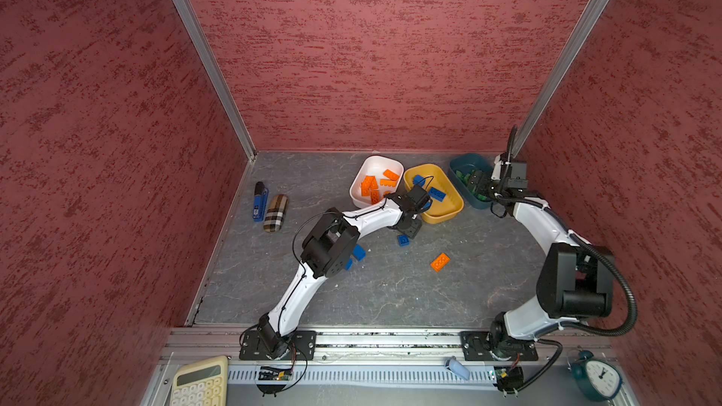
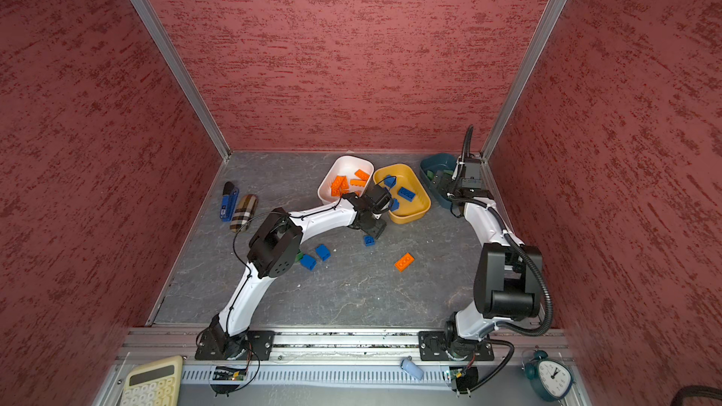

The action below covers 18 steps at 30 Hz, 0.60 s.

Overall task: Sort the legos into containers by color
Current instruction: 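Carry the orange brick over the white tub with left while right withdraws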

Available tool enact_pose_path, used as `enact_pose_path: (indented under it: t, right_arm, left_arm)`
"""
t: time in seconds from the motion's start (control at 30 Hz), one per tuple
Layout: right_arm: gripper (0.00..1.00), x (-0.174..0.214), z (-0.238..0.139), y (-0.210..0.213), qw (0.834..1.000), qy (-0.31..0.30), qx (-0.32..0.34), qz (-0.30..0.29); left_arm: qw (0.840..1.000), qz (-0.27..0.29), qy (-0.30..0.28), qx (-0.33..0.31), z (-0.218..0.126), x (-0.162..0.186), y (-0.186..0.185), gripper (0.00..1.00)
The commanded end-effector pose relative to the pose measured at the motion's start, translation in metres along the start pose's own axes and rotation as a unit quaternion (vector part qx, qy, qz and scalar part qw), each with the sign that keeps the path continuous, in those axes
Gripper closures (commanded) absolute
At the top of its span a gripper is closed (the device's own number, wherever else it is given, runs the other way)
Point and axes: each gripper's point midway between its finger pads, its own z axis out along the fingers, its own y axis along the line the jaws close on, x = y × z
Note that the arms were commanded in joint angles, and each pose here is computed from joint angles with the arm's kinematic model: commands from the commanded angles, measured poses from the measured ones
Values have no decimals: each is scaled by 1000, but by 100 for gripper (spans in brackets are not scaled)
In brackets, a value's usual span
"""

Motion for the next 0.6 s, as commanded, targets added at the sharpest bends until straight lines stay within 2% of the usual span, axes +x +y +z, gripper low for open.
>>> enact_pose_path:
  t: [0.0, 0.27, 0.57]
  right_arm:
    - [1, -7, -11, 14, 999, -26, 1, -36]
    - [1, 9, -20, 57, 994, -32, -11, -108]
    - [1, 39, -35, 100, 986, -33, -63, -153]
  left_arm:
    - [999, -13, -42, -6, -16, -13, 7, 35]
    - [991, -73, -114, 25, -54, -38, 22, 38]
    - [968, -153, -182, 82, -95, -68, 54, 38]
